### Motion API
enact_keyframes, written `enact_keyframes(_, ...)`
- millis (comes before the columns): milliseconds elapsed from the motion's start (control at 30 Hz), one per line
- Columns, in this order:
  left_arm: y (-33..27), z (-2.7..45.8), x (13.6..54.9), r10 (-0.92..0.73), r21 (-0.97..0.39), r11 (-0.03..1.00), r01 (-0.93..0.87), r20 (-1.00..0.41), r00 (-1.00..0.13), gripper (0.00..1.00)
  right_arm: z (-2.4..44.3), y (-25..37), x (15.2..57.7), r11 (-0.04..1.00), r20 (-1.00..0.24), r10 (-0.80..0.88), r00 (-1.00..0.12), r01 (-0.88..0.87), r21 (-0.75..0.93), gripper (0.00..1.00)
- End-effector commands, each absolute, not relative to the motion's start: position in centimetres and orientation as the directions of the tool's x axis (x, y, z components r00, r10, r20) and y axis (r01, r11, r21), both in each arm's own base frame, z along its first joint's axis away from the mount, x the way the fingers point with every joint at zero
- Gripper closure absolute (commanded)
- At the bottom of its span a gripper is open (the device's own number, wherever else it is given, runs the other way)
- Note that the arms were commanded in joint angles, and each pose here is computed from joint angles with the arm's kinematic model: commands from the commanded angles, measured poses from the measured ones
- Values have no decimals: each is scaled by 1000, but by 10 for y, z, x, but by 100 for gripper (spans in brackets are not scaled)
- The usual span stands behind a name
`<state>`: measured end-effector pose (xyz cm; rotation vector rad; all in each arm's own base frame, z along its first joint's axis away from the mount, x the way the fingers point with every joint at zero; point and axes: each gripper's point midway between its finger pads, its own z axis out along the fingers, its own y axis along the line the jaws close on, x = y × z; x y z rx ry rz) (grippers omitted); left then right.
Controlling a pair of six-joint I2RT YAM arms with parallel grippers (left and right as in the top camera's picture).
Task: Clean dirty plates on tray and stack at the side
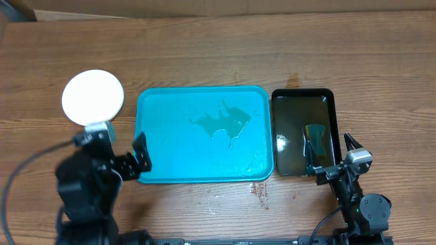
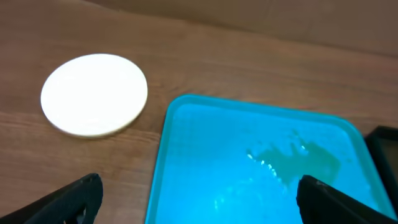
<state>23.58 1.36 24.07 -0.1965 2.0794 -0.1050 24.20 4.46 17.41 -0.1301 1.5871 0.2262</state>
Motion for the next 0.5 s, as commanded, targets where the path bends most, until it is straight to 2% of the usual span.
enact_keyframes(0,15,218,235,-218,-187,976,-115,-880,-422,0,172,45,242,973,-998,52,-25,-226,56,0)
enact_keyframes(67,15,223,241,-249,-226,968,-107,-914,-319,0,172,45,242,973,-998,52,-25,-226,56,0)
enact_keyframes(167,16,252,248,-276,-272,961,-59,-957,-85,0,172,45,242,973,-998,52,-25,-226,56,0)
enact_keyframes(300,20,305,235,-236,-244,970,-2,-942,240,0,172,45,242,973,-998,52,-25,-226,56,0)
enact_keyframes(400,27,326,221,-217,-243,970,-20,-898,383,0,172,45,242,973,-998,52,-25,-226,56,0)
enact_keyframes(467,33,329,213,-211,-255,966,-47,-880,426,0,172,45,242,973,-998,52,-25,-226,56,0)
